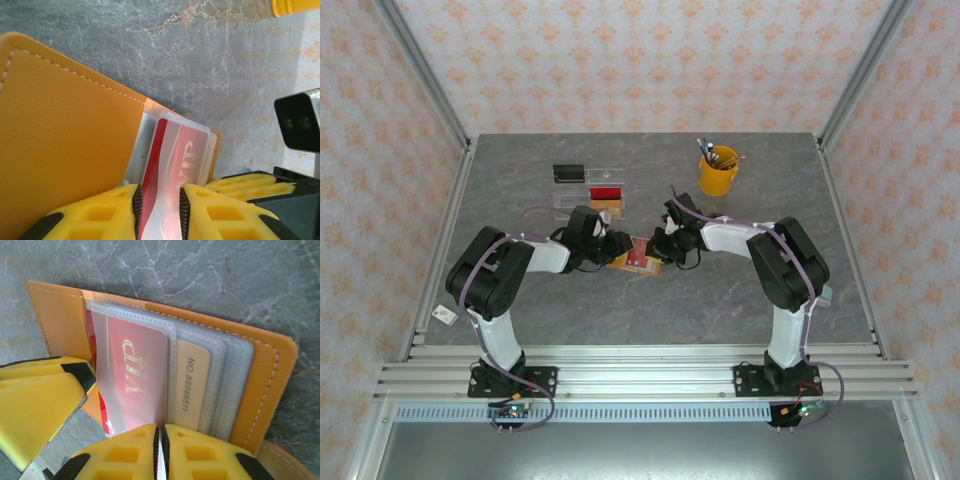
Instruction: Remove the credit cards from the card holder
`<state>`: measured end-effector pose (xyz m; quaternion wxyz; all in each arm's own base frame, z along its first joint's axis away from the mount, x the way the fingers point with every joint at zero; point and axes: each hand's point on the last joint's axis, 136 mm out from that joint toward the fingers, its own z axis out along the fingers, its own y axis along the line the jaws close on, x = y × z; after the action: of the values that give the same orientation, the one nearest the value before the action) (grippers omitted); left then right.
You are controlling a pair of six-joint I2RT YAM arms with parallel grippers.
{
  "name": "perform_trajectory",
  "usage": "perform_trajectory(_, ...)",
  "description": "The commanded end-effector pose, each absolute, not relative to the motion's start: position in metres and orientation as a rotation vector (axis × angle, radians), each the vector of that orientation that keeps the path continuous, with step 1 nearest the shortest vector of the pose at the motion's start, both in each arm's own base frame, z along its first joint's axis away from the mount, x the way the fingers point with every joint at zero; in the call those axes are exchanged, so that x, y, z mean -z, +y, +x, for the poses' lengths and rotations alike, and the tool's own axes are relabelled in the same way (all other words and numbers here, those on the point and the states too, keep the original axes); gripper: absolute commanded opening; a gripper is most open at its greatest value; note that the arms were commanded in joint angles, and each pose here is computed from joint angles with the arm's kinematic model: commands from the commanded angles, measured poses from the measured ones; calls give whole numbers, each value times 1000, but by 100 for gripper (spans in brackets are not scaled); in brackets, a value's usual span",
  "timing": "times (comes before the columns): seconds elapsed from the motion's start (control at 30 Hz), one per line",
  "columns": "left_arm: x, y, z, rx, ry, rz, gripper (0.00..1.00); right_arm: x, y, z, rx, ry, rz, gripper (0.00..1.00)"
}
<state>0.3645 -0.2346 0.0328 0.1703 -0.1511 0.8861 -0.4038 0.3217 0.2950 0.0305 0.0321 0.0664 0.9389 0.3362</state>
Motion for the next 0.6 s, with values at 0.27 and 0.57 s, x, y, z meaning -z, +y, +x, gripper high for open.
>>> perform_trajectory(0.27,-22,-242,359,1118,2538,-462,30,12,279,293,-927,3033,278,14)
perform_trajectory(0.57,-22,-228,354,903,2570,-462,31,13,278,293,-928,3033,281,14)
